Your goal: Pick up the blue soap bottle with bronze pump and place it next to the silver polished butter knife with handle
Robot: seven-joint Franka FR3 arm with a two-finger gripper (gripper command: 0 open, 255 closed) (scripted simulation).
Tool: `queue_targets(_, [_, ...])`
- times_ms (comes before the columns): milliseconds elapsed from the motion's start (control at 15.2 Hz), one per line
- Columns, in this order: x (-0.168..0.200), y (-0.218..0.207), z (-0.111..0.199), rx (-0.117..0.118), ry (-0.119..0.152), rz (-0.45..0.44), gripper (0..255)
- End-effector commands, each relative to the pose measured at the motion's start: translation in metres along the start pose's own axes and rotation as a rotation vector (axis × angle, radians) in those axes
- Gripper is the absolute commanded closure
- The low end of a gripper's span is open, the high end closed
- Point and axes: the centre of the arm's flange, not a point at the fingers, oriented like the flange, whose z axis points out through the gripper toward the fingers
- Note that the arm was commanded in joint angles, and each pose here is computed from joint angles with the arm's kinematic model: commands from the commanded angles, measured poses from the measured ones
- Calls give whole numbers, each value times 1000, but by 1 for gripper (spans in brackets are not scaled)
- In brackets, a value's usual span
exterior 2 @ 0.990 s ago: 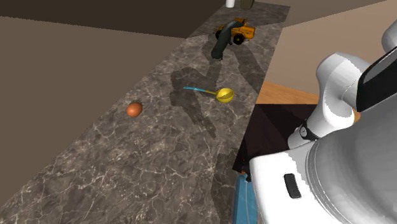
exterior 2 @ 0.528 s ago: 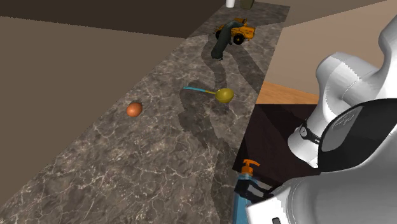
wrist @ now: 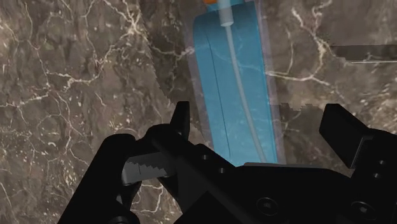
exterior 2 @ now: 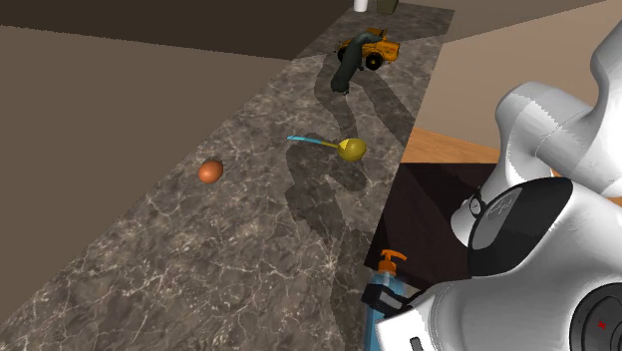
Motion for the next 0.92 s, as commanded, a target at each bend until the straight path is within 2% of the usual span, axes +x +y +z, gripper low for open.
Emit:
queue_targets(0, [1,0,3,0,0,0,0])
queue_targets(396, [1,0,2,0,0,0,0])
queue_targets(462, [1,0,2,0,0,0,255])
queue_targets(858, [0,-1,3,0,0,0,255])
